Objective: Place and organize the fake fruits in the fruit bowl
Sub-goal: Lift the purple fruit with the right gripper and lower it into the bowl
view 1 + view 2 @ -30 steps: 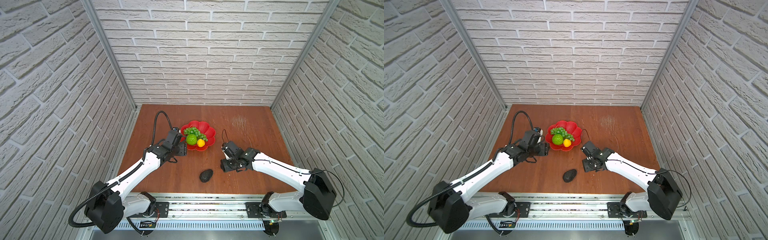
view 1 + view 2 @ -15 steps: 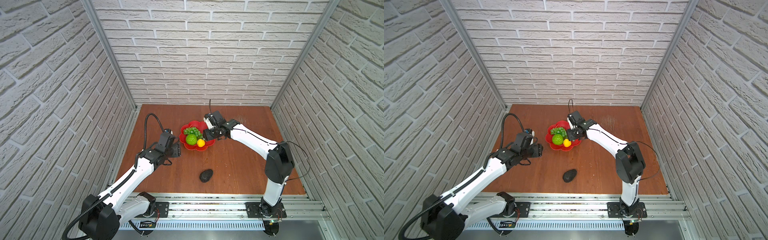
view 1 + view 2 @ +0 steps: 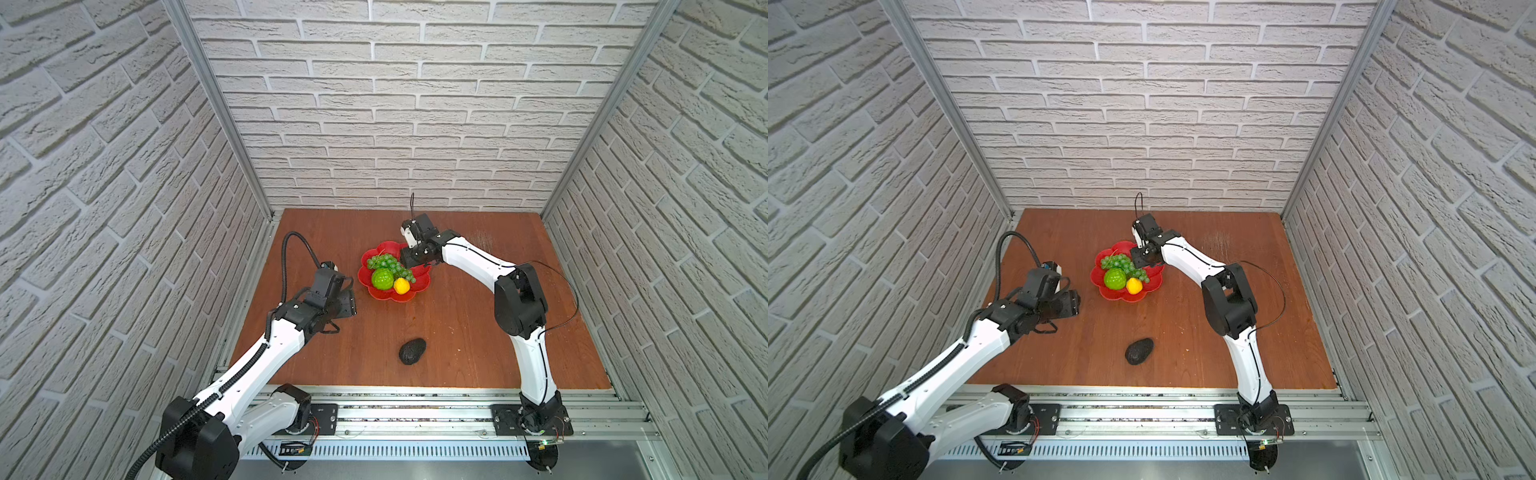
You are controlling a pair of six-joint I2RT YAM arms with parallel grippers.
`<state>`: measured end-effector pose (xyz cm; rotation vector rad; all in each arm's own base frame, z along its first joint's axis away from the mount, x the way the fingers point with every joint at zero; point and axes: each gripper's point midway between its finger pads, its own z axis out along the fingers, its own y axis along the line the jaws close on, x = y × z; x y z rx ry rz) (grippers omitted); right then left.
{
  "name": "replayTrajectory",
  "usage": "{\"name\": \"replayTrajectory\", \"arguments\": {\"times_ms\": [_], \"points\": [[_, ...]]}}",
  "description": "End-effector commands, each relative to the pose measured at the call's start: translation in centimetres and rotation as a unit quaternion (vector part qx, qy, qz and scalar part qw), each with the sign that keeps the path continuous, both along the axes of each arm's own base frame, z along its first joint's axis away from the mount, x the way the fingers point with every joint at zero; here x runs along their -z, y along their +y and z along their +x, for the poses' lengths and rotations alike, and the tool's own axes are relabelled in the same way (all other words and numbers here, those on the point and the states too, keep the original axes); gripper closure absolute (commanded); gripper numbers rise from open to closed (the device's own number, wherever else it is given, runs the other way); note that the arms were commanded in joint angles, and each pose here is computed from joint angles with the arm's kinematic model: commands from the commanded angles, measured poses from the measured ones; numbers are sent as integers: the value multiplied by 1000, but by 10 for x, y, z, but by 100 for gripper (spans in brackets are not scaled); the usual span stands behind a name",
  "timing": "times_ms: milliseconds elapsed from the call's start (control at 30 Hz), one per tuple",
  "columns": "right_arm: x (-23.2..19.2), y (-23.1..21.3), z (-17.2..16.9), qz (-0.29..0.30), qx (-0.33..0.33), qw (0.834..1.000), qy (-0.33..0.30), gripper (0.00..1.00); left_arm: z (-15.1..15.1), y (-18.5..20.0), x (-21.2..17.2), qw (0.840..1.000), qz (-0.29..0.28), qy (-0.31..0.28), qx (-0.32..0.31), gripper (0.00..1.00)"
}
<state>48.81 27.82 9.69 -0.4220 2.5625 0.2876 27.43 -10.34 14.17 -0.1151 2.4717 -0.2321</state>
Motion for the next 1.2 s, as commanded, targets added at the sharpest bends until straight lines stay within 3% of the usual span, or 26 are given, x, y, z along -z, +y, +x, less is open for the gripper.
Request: {"name": "replayTrajectory", "arguments": {"times_ms": [0, 1167], "points": [[-20, 17, 13, 32, -21, 999, -28, 47, 1, 4, 5, 1000, -1, 5, -12, 28], [11, 36, 25, 9, -46, 999, -27, 37, 0, 6, 11, 1000, -9, 9, -23, 28]]}}
